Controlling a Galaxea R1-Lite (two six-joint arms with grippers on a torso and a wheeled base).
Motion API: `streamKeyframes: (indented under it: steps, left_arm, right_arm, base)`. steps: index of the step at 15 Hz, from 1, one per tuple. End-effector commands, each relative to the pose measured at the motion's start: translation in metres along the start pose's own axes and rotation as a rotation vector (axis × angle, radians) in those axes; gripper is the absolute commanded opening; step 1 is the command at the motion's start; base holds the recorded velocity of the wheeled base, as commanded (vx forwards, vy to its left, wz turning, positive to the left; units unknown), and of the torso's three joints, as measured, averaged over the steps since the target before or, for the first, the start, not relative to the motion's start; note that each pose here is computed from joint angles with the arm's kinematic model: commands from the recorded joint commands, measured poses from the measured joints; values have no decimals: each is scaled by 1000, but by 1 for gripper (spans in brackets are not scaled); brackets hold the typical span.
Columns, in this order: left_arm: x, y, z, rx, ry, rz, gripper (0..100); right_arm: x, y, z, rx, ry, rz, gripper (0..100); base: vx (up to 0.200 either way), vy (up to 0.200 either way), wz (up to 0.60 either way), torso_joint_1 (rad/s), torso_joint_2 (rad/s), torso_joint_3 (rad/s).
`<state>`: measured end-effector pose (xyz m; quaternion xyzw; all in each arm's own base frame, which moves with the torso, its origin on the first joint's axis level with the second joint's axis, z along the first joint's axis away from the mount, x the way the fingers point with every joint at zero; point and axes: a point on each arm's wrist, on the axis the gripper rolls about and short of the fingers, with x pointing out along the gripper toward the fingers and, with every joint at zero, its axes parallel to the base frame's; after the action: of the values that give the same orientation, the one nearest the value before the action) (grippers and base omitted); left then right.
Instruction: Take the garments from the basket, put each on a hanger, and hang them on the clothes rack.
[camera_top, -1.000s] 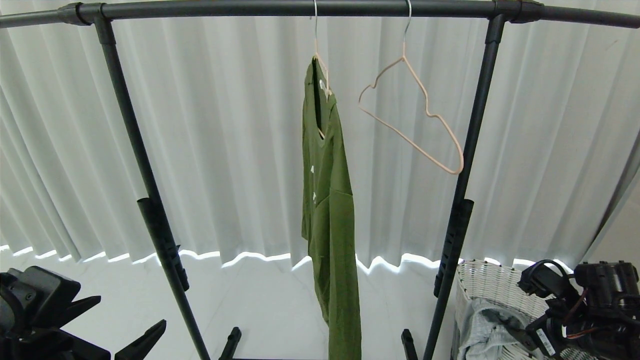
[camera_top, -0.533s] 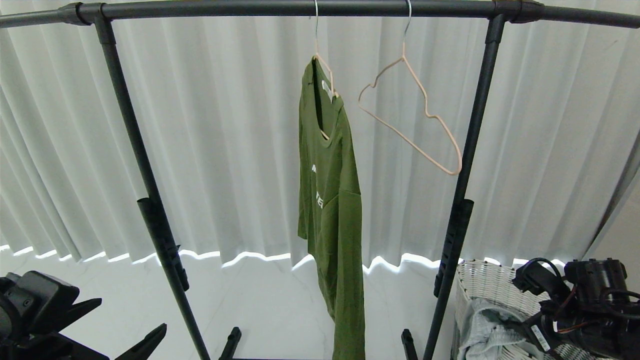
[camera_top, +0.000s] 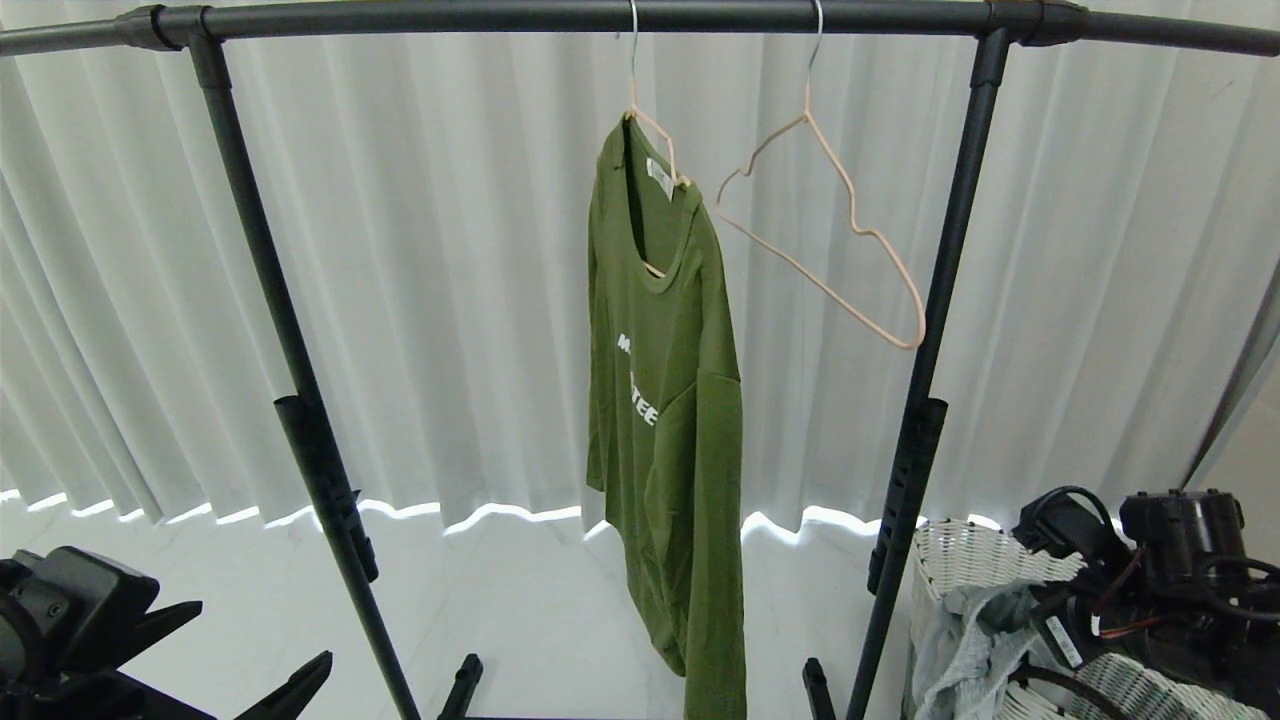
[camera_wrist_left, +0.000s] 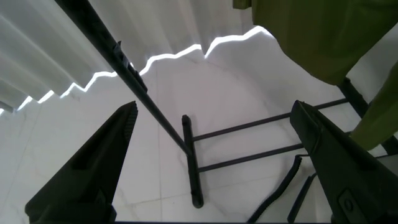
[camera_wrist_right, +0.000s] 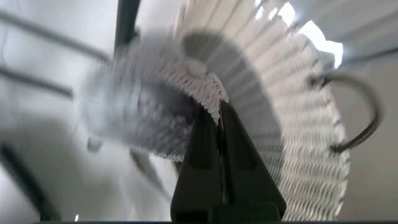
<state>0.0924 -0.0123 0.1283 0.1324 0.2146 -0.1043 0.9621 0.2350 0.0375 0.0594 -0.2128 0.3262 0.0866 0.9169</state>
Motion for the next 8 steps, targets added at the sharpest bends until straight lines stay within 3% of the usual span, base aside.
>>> streamKeyframes:
  steps: [1,3,5,8]
  left_arm:
    - [1,0,-2,0,12,1,100]
    - [1,0,-4,0,28,25,100]
    - [1,-1,-7,-2,38,35,100]
    - [1,-1,-8,-2,38,35,100]
  right_arm:
    - [-13,-2,32,-9,-128,-31,0]
    - [-29,-2,62,-24,-210,-27,0]
    - [-52,1,83,-46,-261,0,0]
    - [-77,9,94,-73,-311,30,0]
  base:
    - [0,0,0,0,0,0]
    - [0,0,0,0,0,0]
    - [-200,0,0,5,2,0]
    - [-200,0,0,-2,5,1]
